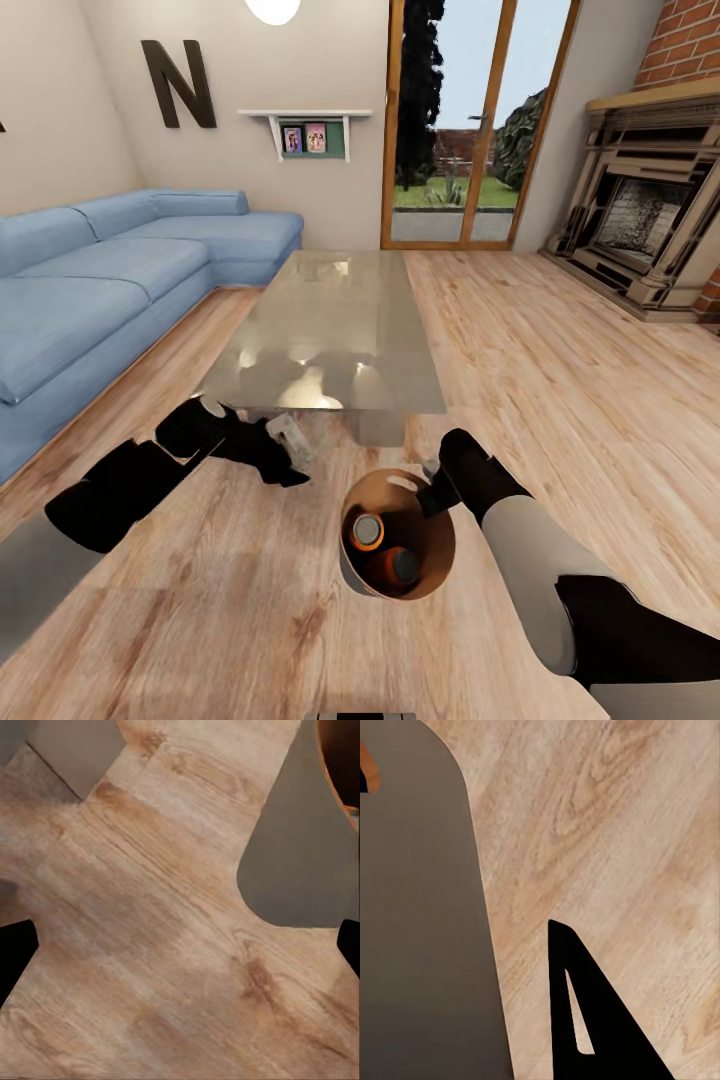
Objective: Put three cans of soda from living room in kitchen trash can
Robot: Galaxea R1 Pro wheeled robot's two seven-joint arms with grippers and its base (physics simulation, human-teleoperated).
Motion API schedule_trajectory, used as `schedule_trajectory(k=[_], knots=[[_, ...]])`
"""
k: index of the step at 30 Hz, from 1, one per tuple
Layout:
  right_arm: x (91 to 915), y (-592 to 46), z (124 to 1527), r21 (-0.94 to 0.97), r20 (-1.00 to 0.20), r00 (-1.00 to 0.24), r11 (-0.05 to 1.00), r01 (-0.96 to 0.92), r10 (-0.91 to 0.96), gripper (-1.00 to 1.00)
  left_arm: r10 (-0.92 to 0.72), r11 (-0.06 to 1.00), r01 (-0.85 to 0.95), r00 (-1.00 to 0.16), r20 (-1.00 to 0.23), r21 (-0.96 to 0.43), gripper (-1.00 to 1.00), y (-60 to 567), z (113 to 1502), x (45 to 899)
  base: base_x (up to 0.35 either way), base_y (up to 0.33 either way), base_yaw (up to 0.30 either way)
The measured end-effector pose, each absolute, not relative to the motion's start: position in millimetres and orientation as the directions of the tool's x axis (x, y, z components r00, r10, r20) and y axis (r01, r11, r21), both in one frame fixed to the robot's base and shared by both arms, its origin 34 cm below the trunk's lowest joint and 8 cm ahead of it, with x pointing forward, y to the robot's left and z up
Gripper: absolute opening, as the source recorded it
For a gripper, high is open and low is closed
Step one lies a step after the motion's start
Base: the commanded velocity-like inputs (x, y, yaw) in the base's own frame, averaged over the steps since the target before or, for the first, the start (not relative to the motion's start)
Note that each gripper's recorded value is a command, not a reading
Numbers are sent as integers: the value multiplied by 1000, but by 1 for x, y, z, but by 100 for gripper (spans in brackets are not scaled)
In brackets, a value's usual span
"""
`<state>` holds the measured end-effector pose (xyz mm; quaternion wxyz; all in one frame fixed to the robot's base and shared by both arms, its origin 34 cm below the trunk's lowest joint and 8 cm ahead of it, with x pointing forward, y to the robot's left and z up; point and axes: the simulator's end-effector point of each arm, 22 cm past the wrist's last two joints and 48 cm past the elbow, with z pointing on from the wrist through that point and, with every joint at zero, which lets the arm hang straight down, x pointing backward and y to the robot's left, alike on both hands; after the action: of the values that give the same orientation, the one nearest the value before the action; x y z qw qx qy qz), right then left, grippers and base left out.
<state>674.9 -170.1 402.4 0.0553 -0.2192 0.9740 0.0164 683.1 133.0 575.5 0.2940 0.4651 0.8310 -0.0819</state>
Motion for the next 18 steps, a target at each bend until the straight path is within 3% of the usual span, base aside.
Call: schedule_trajectory(k=[4, 6, 13, 18], knots=[[676, -186, 401, -1, -110, -907, 912, -410, -408, -100, 485, 816, 553, -499, -718, 167, 100, 230, 547, 730, 0, 0, 0], [677, -198, 400, -9, -105, -912, 917, -398, -397, -100, 400, 870, 474, -521, -754, 134, 100, 253, 525, 731, 0, 0, 0], [673, -282, 396, -7, -91, -966, 970, -244, -244, -100, 263, 936, 344, -552, -791, 71, 100, 286, 444, 697, 0, 0, 0], [640, -362, 380, -35, 5, -990, 990, -138, -138, -100, 242, 949, 305, -532, -811, 83, 100, 283, 427, 685, 0, 0, 0]])
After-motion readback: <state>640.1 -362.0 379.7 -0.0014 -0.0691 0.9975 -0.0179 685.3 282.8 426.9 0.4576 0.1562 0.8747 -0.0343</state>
